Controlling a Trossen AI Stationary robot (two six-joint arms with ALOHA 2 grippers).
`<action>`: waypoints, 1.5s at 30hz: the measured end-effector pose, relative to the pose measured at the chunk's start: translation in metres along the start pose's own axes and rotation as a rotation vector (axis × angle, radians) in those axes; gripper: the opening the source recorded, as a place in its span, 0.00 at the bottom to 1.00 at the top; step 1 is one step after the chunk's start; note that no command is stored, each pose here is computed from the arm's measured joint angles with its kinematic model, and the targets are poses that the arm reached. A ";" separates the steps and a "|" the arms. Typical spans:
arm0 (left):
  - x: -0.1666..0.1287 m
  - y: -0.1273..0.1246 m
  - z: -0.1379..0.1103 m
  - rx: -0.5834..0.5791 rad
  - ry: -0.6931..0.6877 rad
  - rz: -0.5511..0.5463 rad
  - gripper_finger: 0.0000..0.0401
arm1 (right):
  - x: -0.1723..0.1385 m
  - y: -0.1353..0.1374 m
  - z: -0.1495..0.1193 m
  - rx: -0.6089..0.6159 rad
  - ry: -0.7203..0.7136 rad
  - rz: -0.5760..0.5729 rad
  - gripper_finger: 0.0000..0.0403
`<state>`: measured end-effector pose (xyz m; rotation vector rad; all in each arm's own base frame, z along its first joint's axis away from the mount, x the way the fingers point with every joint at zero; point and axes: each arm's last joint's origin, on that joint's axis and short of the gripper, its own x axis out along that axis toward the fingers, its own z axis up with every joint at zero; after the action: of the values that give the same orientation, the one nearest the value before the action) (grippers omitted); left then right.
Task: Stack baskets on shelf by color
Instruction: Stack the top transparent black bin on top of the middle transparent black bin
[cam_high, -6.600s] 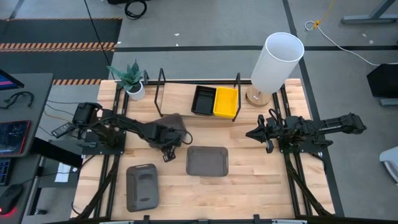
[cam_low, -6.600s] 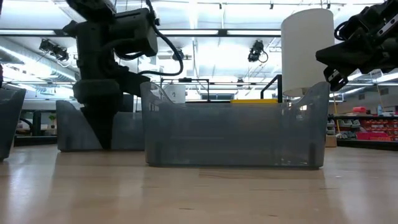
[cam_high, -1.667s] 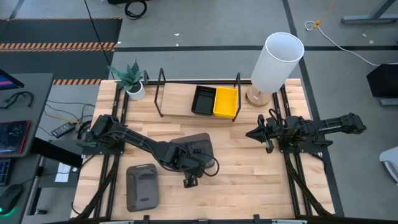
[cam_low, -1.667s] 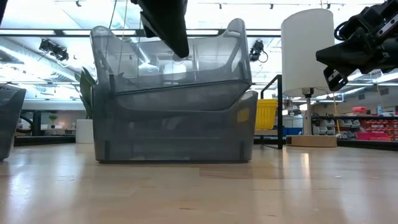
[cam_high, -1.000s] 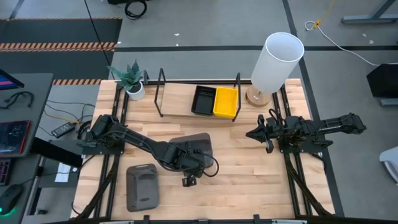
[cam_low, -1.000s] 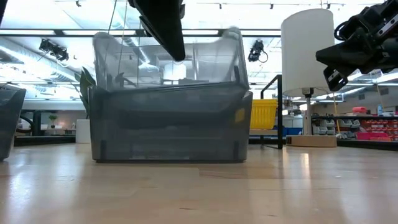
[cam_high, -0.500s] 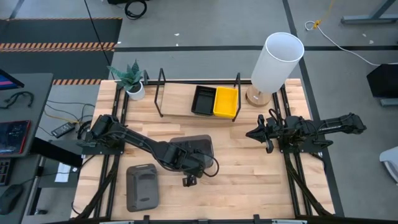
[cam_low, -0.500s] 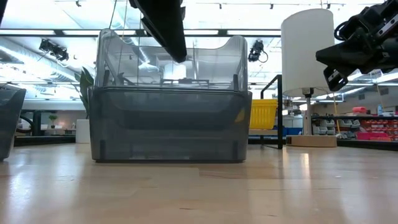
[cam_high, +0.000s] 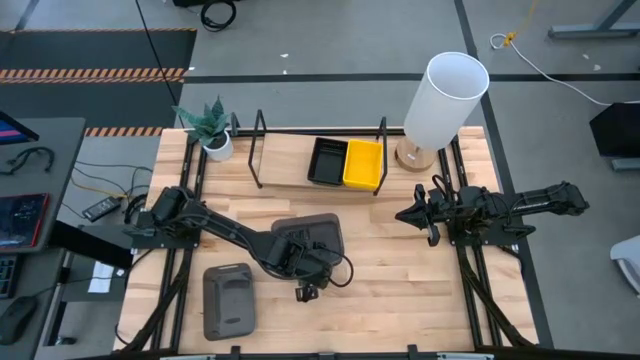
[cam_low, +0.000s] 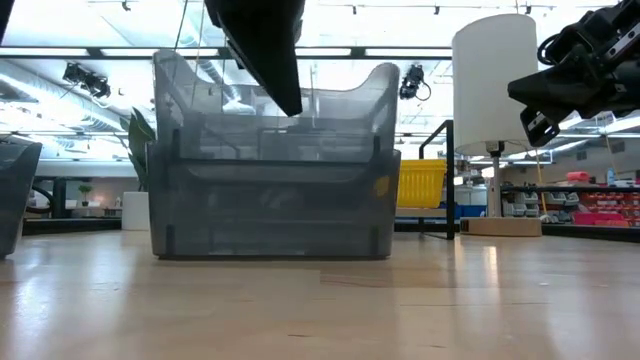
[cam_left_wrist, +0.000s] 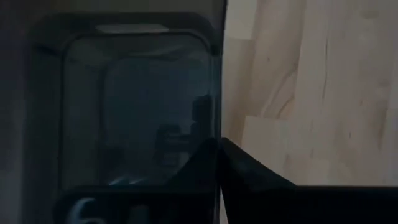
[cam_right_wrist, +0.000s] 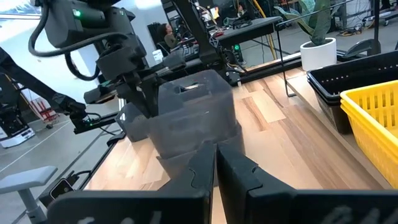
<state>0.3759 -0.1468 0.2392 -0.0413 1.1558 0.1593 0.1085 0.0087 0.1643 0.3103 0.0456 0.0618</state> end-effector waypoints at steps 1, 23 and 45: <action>0.002 0.000 -0.001 0.001 0.010 -0.004 0.03 | 0.000 0.000 0.000 0.000 0.000 0.000 0.06; 0.014 -0.004 -0.001 -0.028 0.024 -0.005 0.41 | 0.000 0.000 -0.001 0.000 0.006 -0.002 0.06; 0.058 0.032 0.004 -0.072 0.067 0.300 0.35 | 0.000 0.000 -0.001 0.000 0.006 -0.001 0.06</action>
<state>0.3981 -0.1084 0.1892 0.0642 1.2188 0.4677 0.1088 0.0088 0.1638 0.3100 0.0516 0.0613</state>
